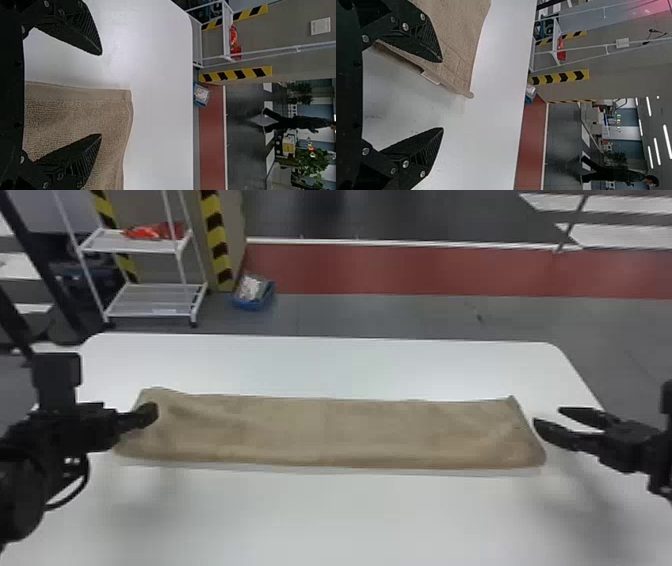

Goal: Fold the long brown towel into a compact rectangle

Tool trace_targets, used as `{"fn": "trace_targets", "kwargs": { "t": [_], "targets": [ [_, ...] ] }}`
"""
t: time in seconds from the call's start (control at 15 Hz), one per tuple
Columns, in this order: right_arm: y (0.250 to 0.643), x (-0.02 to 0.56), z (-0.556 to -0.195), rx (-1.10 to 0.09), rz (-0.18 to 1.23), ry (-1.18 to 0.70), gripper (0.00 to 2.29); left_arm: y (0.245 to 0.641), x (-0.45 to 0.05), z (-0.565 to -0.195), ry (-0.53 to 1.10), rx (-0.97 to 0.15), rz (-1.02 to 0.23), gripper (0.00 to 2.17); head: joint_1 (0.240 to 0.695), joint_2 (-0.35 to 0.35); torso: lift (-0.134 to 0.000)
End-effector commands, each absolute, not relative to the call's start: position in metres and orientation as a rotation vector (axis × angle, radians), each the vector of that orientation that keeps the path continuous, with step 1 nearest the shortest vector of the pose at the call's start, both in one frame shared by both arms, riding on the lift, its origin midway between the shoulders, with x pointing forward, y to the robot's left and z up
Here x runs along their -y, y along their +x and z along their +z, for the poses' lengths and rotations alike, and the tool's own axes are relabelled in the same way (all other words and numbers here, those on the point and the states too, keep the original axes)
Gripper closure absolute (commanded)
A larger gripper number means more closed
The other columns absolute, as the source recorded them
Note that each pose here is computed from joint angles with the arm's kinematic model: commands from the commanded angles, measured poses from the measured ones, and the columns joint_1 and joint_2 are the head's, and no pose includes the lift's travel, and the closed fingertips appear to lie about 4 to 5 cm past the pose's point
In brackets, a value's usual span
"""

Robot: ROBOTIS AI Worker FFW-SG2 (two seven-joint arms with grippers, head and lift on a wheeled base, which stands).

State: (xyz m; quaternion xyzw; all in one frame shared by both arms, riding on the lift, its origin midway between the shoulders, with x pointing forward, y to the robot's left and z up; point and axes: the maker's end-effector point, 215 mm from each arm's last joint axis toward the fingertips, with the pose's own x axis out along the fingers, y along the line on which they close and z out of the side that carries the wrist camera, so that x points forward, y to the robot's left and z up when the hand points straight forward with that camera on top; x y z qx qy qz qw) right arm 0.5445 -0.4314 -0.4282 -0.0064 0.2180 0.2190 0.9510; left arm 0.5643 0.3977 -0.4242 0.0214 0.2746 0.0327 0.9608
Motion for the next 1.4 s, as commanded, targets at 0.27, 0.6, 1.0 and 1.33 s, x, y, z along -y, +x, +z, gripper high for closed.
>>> {"fn": "trace_targets", "kwargs": {
  "t": [0.27, 0.6, 1.0, 1.33],
  "targets": [
    [0.545, 0.433, -0.429, -0.44, 0.442, -0.022, 0.32, 0.564, -0.396, -0.425, 0.039, -0.558, 0.061, 0.17, 0.695, -0.035, -0.124],
    [0.544, 0.435, -0.428, -0.434, 0.44, -0.021, 0.32, 0.562, -0.397, -0.427, 0.037, -0.565, 0.063, 0.19, 0.695, -0.037, -0.124],
    [0.541, 0.437, -0.429, -0.436, 0.436, -0.022, 0.32, 0.559, -0.397, -0.435, 0.04, -0.595, 0.054, 0.33, 0.695, -0.041, -0.124],
    [0.541, 0.435, -0.429, -0.434, 0.44, -0.022, 0.32, 0.55, -0.4, -0.451, 0.038, -0.645, 0.048, 0.51, 0.695, -0.04, -0.124]
  ]
}}
